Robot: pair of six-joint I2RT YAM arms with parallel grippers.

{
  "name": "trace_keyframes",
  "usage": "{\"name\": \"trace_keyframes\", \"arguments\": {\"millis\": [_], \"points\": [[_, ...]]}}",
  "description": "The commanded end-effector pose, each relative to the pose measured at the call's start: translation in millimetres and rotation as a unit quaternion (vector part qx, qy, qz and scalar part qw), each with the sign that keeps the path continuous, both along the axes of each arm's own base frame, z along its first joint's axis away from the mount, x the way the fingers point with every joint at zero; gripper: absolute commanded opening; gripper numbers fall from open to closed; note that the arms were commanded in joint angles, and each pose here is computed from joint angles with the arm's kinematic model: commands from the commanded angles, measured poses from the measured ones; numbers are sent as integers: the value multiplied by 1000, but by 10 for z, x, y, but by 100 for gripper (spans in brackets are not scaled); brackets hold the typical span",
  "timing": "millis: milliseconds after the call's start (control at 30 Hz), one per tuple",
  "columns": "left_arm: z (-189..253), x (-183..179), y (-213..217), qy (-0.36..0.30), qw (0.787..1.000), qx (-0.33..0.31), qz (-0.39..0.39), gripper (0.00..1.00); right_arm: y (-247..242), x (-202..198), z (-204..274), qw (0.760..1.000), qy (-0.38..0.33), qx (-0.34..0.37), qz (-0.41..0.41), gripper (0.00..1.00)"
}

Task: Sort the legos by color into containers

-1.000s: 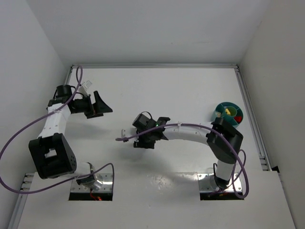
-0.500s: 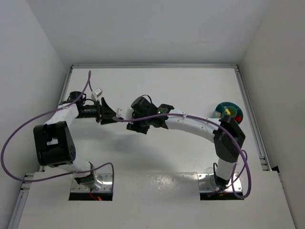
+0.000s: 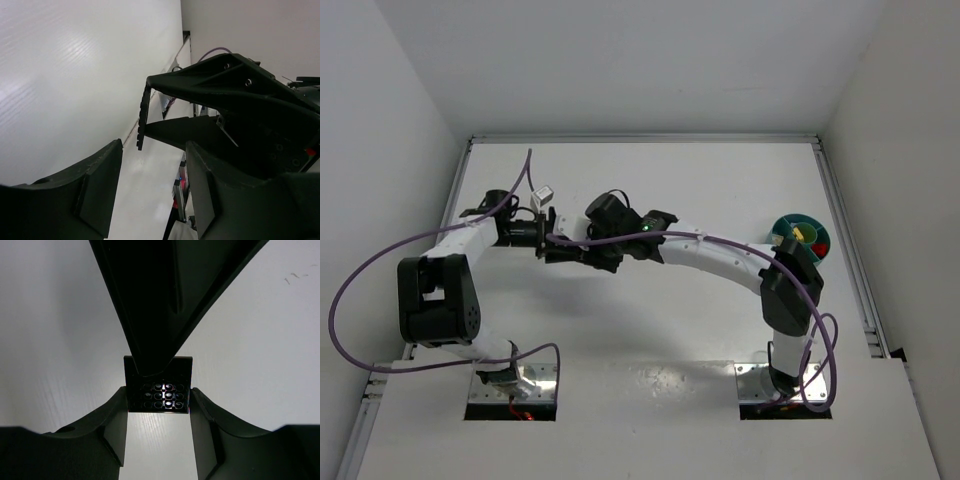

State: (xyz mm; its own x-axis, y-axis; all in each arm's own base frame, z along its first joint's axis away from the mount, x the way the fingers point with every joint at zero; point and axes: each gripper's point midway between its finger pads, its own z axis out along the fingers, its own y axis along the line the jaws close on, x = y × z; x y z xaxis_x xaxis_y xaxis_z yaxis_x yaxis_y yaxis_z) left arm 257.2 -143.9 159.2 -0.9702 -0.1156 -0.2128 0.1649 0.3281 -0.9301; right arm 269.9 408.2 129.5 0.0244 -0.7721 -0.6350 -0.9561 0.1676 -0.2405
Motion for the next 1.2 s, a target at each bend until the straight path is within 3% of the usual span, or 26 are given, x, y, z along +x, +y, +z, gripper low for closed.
{"name": "trace_keyframes", "arguments": {"millis": [0, 267, 367, 500, 567, 633, 700, 833, 933, 1167], "points": [[96, 4, -85, -24, 999, -16, -20, 57, 153, 23, 218, 999, -8, 31, 3, 18], [41, 11, -145, -28, 999, 2, -27, 56, 217, 9, 255, 999, -11, 35, 8, 18], [32, 24, -141, -31, 999, 6, -22, 50, 218, 5, 254, 999, -8, 37, 5, 18], [43, 15, -168, -35, 999, 5, -24, 36, 211, -25, 285, 999, -4, 39, 9, 18], [52, 28, -162, -44, 999, 10, -22, 16, 222, -43, 285, 999, -1, 41, 13, 19], [76, 48, -162, -48, 999, 10, -22, 0, 213, -32, 284, 999, 0, 41, 6, 31], [98, 43, -162, -53, 998, 10, -22, 0, 184, -41, 295, 999, 7, 45, -12, 43], [98, 57, -138, -53, 998, 11, -17, 0, 145, 70, 461, 997, -6, 62, -41, 56], [114, 92, -44, -43, 999, -1, -2, 0, 46, 208, 748, 992, -25, 94, -76, 75], [222, 308, 280, -70, 997, -17, 2, 0, -494, 393, 946, 978, 49, 134, -154, 78]]}}
